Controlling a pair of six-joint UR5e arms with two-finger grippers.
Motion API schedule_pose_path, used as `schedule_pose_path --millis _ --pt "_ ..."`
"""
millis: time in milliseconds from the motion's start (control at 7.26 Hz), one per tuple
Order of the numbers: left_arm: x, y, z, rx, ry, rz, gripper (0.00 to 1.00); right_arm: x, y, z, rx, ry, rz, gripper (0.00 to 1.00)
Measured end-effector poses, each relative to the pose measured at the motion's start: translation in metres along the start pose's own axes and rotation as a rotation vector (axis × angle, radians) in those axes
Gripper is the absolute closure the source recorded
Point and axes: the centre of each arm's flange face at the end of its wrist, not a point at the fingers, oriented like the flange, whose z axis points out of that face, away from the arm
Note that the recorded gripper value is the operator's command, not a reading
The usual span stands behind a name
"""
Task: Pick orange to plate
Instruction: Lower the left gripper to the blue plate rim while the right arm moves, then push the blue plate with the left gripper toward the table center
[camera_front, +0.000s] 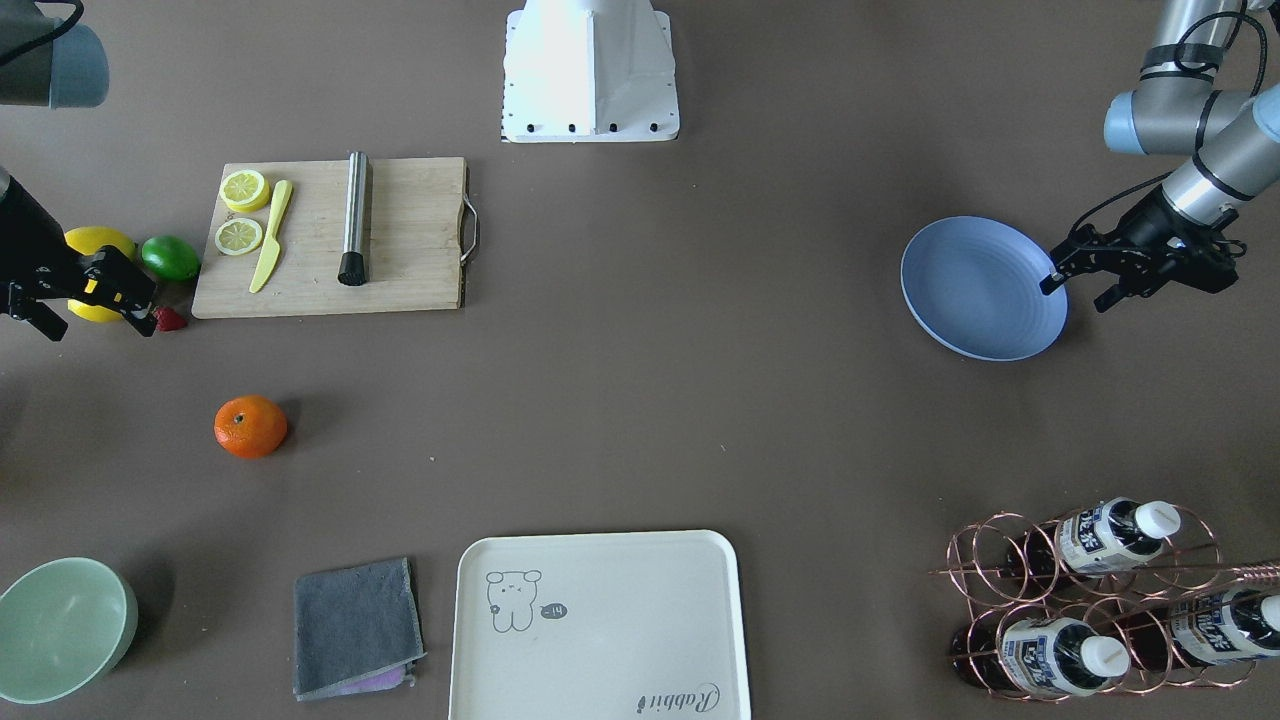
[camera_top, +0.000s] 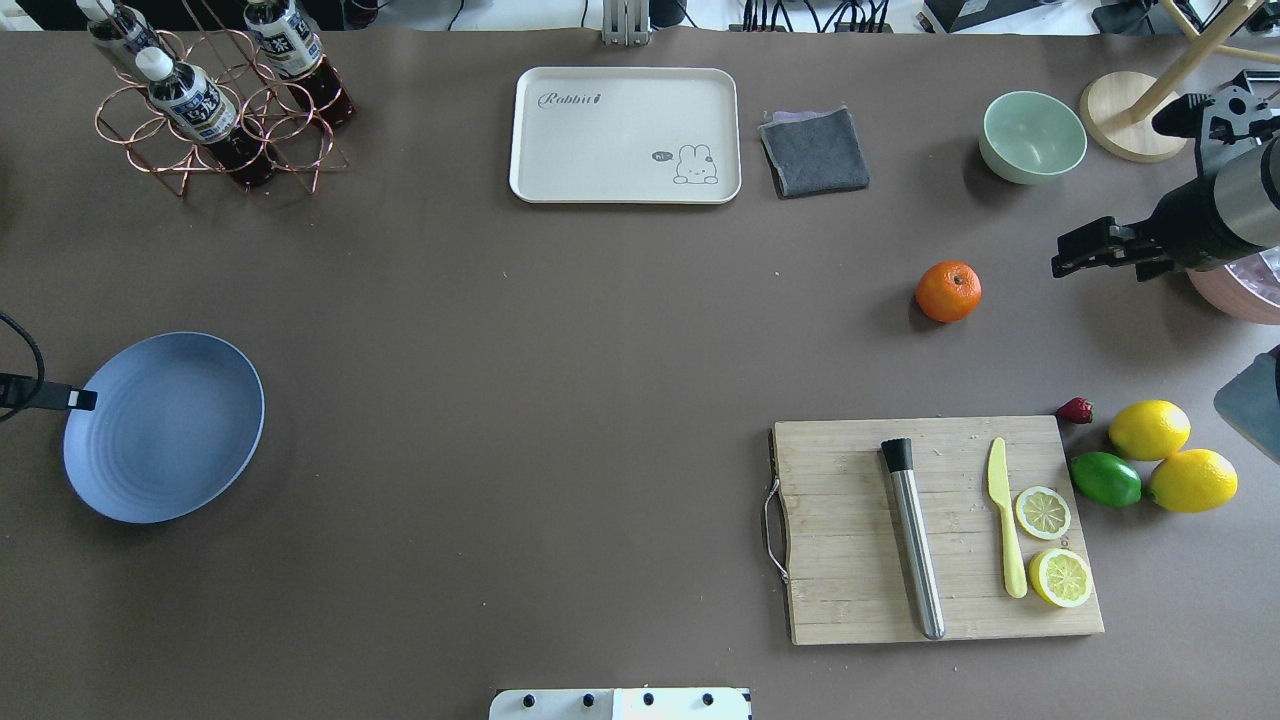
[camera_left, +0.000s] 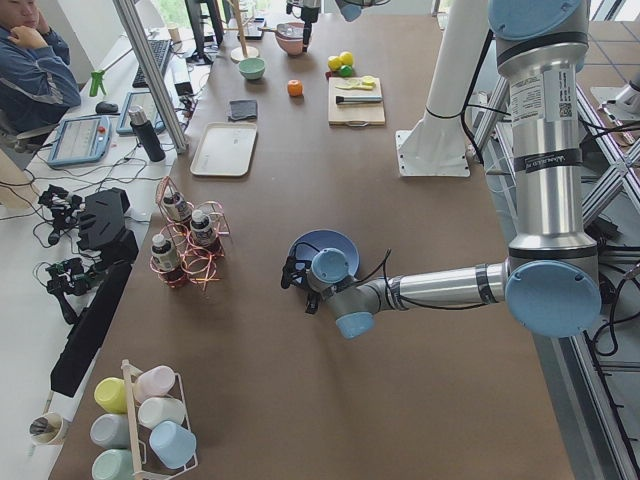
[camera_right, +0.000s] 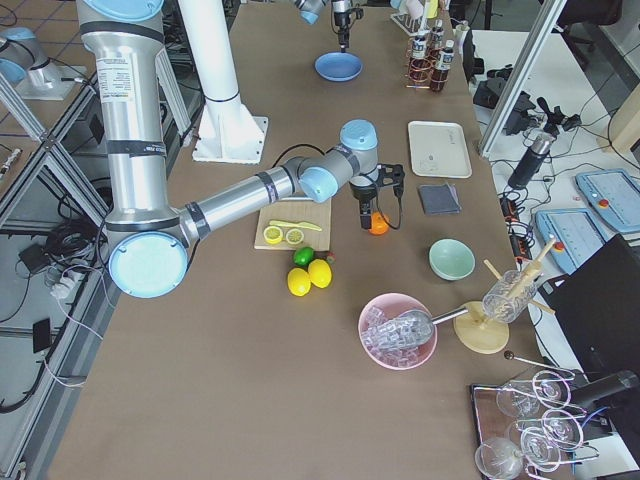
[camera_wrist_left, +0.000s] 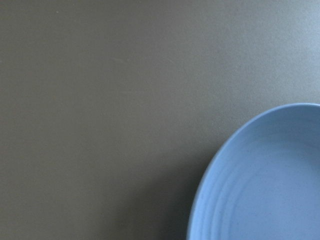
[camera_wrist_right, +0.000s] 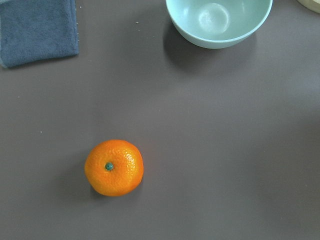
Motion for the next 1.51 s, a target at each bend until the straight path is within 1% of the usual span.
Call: schedule_pose_path --millis 138,413,551,826,964,1101,1239,1514 --pt "0.003 0.003 0.003 0.002 0.004 0.009 0.70 0.000 0.000 0.001 0.000 0.001 -0.002 0.00" --pt "0.008 0.008 0.009 -0.005 0.011 0.022 0.78 0.000 0.000 0.001 0.003 0.005 -0.005 0.00" --pt "0.009 0.009 0.010 -0.008 0.012 0.025 1.00 0.000 0.000 0.001 0.004 0.006 -0.006 0.00" --pt "0.010 0.010 0.011 -0.011 0.016 0.027 1.00 0.000 0.000 0.001 0.005 0.006 -0.008 0.00" --pt "0.015 0.008 0.008 -0.018 0.032 0.028 1.00 0.000 0.000 0.001 0.005 0.005 -0.008 0.00" --pt "0.026 -0.006 0.001 -0.018 0.073 0.009 1.00 -0.001 0.000 0.000 0.006 0.004 -0.009 0.00" --pt "0.047 -0.032 -0.011 -0.012 0.134 -0.053 1.00 -0.002 0.000 -0.001 0.008 0.003 -0.011 0.00" --pt "0.129 -0.094 -0.028 0.005 0.270 -0.220 1.00 -0.003 0.000 -0.002 0.009 0.001 -0.010 0.00"
